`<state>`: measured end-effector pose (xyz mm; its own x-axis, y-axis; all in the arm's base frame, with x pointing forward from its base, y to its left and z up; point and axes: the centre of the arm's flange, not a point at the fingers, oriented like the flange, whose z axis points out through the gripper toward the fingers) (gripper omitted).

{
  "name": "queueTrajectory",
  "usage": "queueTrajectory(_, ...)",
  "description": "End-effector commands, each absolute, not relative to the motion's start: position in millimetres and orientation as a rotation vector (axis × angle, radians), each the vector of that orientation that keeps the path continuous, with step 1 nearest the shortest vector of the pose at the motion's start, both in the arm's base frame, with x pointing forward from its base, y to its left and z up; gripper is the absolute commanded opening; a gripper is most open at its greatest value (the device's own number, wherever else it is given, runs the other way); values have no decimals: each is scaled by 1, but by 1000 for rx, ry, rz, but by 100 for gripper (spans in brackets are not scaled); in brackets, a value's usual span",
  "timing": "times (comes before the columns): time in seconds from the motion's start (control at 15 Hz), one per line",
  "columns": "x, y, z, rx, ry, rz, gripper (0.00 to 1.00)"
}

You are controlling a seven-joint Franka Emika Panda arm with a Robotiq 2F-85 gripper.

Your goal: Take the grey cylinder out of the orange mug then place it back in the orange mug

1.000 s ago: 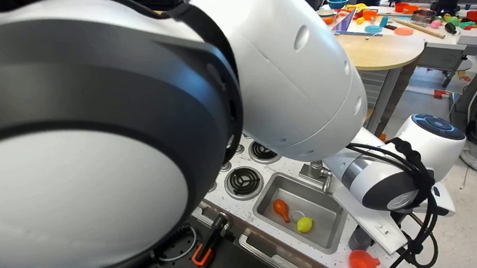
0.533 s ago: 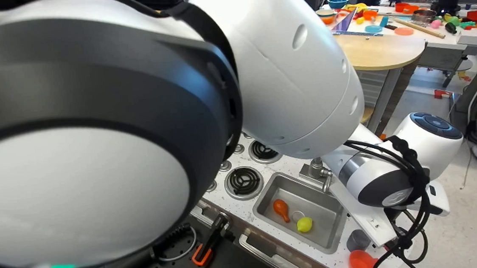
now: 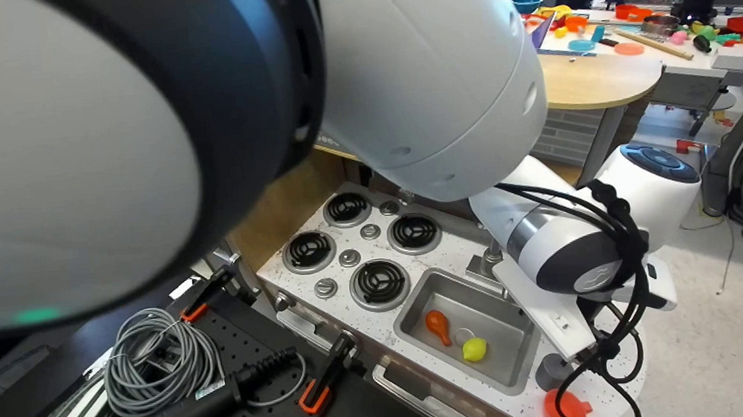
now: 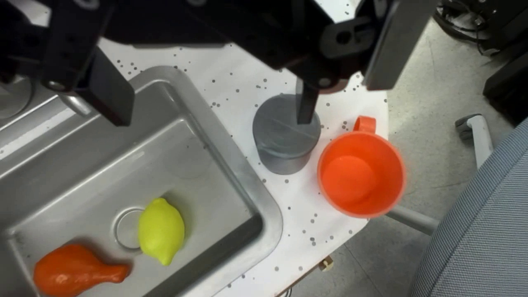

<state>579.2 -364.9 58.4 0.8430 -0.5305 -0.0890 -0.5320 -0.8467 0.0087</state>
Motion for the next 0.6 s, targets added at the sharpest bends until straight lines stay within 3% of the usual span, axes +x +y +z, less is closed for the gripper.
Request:
queueTrajectory(0.0, 537, -342, 112, -3005, 881, 168, 100)
queueTrajectory(0.53, 541, -346, 120, -3088, 887, 153, 100)
